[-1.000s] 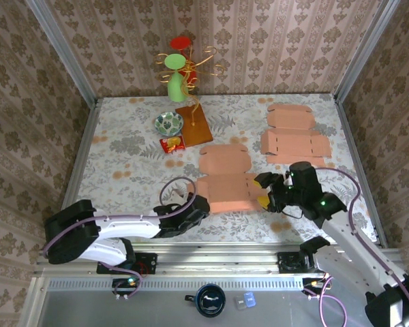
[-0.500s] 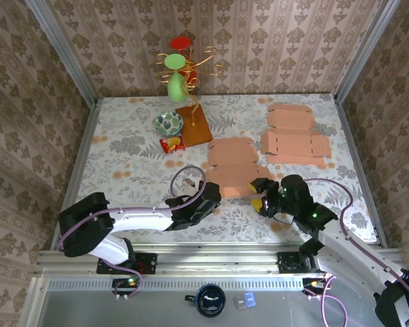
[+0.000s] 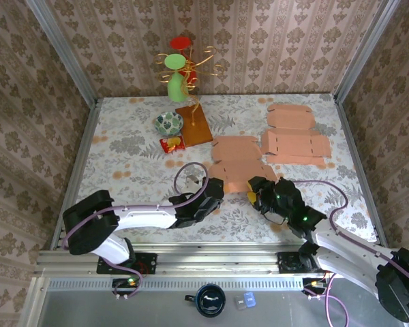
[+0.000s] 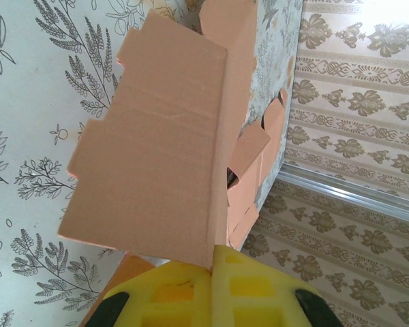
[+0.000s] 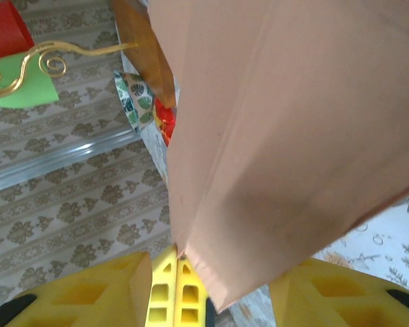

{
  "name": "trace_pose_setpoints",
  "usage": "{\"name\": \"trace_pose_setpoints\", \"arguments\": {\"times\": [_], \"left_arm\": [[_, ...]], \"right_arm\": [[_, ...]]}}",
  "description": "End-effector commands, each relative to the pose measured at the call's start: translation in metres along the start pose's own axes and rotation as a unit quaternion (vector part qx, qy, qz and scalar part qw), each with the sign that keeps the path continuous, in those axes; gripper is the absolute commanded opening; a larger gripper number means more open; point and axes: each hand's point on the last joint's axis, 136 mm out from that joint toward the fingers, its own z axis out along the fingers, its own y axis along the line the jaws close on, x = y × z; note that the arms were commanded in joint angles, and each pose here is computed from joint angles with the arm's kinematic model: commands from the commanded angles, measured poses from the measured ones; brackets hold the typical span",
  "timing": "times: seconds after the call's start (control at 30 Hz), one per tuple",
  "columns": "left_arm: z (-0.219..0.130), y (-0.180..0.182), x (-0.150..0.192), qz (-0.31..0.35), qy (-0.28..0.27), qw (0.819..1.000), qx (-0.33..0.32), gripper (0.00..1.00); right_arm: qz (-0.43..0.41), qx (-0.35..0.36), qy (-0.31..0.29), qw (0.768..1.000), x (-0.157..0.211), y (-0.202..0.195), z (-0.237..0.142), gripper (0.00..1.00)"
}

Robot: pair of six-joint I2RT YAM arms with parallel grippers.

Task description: Fold the paper box

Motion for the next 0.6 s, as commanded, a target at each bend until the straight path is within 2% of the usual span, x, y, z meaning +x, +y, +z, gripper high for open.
{"name": "trace_pose_setpoints", "arguments": {"times": [0.0, 0.17, 0.57], "left_arm": [[0.0032, -0.0129, 0.0029, -0.188, 0.004, 0.982, 0.017, 0.0], [0.0041, -0.0142, 0.0028, -0.191, 0.007, 0.981, 0.017, 0.0], [0.0058, -0.0134, 0.0056, -0.192, 0.016, 0.981, 0.012, 0.0]], "right_arm": [[0.006, -0.037, -0.038, 0.999, -0.0117, 0.0141, 0.0006, 0.48], [0.008, -0.032, -0.042, 0.999, -0.0117, 0.0096, 0.001, 0.46], [0.018, -0.042, -0.056, 0.997, -0.0158, 0.0179, 0.0079, 0.28]]}}
